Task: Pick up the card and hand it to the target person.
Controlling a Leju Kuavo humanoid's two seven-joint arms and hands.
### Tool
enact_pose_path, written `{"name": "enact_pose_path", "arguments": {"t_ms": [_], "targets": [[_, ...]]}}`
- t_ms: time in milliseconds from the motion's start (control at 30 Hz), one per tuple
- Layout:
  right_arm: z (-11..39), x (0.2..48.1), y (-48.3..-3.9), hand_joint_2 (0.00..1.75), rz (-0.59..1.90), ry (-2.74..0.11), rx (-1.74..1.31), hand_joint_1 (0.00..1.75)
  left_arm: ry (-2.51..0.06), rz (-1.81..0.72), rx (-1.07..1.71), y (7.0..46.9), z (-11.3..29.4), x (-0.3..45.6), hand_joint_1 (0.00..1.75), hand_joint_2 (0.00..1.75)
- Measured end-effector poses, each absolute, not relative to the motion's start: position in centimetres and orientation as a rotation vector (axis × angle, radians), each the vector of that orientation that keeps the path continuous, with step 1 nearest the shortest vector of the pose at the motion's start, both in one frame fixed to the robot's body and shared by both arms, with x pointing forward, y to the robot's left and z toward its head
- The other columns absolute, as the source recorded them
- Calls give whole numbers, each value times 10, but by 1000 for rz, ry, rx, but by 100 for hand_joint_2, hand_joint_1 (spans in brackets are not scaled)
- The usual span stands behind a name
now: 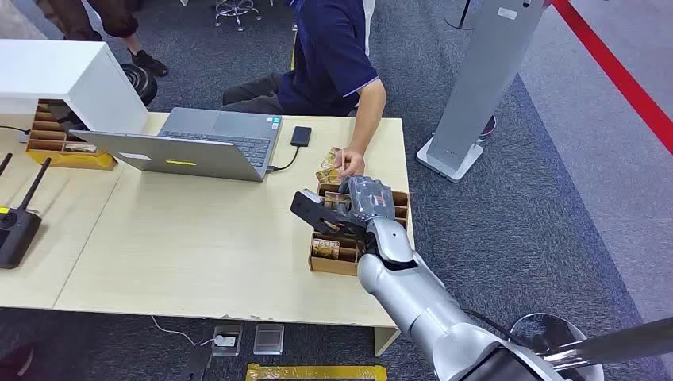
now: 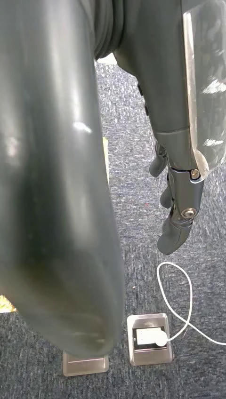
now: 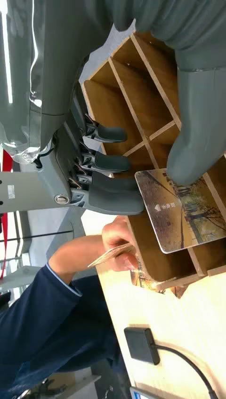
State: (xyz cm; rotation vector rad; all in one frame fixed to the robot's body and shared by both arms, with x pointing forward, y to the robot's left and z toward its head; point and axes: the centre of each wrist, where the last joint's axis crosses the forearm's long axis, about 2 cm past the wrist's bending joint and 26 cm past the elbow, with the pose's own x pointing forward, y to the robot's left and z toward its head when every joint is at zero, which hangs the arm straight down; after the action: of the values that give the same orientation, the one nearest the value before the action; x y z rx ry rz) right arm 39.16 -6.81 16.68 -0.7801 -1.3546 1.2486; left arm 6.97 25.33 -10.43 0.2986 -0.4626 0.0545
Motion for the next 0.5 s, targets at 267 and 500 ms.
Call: {"name": "enact_pose_path", "arguments": {"t_ms": [267,500], "targets": [[166,392,-70,175,1228,-1355,-766,93,-458,56,295,251,-104,70,0,0],[166,393,-70,175,1205,-1366,-744,95,-452,57,294,250,-104,70,0,0]]}}
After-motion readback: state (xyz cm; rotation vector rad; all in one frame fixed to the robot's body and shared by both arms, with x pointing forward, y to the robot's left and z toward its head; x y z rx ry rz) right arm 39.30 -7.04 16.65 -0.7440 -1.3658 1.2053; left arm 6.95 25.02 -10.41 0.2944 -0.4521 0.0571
